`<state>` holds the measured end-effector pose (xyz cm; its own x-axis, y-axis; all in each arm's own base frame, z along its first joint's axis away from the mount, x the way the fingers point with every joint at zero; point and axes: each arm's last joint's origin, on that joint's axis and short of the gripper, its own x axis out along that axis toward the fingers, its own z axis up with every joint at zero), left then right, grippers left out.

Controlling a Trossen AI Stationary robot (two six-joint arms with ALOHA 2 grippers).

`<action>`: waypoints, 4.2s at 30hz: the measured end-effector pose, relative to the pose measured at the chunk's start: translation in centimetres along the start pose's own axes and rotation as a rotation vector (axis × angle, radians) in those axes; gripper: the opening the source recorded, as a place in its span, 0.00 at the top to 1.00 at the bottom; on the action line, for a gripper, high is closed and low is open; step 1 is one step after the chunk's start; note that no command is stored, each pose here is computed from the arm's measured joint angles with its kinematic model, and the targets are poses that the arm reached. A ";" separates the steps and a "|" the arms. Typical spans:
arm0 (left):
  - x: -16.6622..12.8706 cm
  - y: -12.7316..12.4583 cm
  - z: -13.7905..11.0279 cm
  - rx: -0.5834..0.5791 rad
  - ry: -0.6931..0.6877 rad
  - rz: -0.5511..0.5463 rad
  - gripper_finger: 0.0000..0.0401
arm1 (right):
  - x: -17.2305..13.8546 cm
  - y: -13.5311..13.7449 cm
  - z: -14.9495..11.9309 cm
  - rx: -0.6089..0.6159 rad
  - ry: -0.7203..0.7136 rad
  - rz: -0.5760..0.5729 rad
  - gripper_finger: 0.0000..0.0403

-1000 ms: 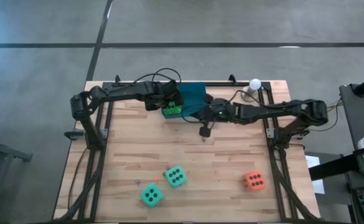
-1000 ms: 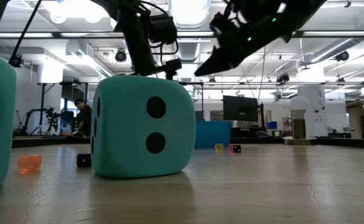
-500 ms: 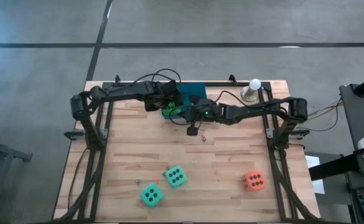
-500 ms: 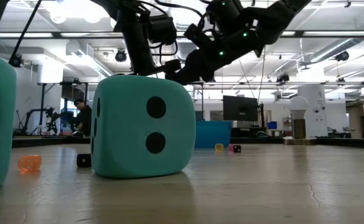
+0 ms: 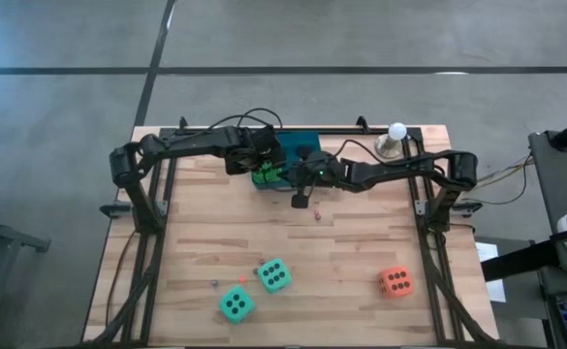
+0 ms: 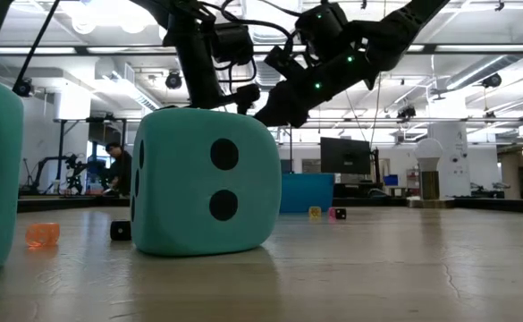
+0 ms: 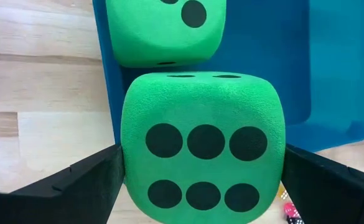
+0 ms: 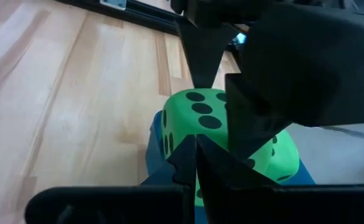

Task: Pick & Place Dice
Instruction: Put the large green dice into the blue bin, then put the large orange dice into the blue bin

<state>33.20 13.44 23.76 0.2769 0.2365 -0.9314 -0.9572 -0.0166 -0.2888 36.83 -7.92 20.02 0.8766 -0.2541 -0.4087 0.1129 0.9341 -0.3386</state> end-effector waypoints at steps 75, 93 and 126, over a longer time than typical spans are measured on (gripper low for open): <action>-1.5 0.5 -0.9 0.062 0.081 0.005 0.01 | 2.6 -0.4 -1.1 -0.086 -0.025 0.095 0.98; -2.1 0.6 -1.4 0.074 0.124 0.005 0.01 | 2.7 -0.7 -1.6 -0.039 0.042 0.017 0.98; -5.9 3.3 -1.3 0.147 -0.028 0.164 0.01 | -7.0 -2.8 2.5 0.014 0.136 0.047 0.98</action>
<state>28.56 10.73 27.99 0.1161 0.2689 -0.9562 -0.9917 0.0841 -0.0967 31.53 -8.11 25.91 0.8095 -0.2406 -0.5355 0.0802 0.9489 -0.3051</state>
